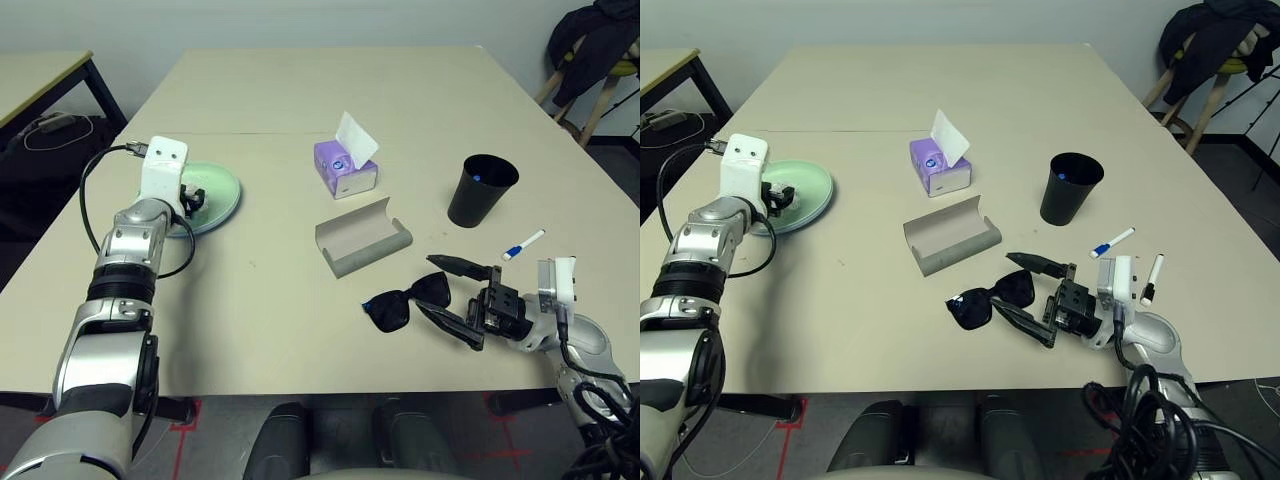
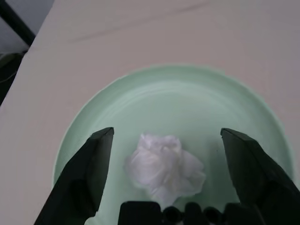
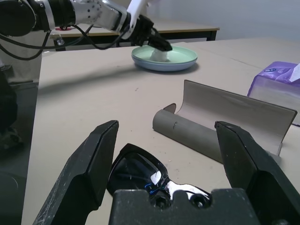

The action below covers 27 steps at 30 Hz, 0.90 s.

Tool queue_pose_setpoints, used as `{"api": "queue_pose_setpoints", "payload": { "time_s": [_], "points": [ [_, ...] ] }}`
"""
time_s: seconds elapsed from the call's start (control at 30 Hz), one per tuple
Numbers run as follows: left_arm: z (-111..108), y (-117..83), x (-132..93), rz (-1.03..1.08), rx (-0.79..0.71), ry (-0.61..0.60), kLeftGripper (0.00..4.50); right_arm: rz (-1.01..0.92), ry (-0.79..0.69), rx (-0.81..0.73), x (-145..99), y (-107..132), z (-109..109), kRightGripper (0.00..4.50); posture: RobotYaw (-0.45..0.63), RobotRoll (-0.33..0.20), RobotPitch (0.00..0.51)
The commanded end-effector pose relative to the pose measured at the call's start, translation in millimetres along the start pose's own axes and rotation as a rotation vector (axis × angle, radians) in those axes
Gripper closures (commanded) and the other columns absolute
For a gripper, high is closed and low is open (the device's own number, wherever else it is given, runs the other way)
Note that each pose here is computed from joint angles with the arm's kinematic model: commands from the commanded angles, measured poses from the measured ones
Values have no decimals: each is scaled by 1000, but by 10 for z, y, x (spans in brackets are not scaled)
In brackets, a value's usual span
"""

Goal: Organize and tidy the items on the table.

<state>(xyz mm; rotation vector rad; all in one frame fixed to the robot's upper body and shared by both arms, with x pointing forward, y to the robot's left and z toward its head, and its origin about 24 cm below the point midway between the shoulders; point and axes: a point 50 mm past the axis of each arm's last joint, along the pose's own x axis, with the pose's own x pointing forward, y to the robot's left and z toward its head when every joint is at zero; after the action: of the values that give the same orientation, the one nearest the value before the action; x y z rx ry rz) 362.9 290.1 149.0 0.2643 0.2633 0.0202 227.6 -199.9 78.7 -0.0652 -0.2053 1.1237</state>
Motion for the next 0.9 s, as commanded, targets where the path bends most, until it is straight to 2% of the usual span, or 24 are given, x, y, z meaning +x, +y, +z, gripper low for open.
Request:
{"api": "queue_pose_setpoints", "payload": {
  "time_s": [0.03,0.13,0.27,0.43,0.53,0.9],
  "points": [
    [139,-15,-169,-123,-30,-112,54,3,8,-8,1,-31,1,0,4,0,55],
    [189,-48,-355,-225,-55,-179,54,-3,9,-14,-3,-70,8,0,9,0,52],
    [96,-132,-659,-410,-94,-170,54,3,16,-23,-7,-117,6,0,26,0,47],
    [-9,-213,-860,-505,-125,-181,54,15,12,-26,18,-148,-1,0,42,0,44],
    [-41,-290,-993,-527,-86,-280,54,18,12,-30,29,-161,-7,0,47,0,41],
    [-225,-540,-1212,-774,106,-297,54,24,18,-39,34,-191,-6,0,59,0,43]
  ]
}}
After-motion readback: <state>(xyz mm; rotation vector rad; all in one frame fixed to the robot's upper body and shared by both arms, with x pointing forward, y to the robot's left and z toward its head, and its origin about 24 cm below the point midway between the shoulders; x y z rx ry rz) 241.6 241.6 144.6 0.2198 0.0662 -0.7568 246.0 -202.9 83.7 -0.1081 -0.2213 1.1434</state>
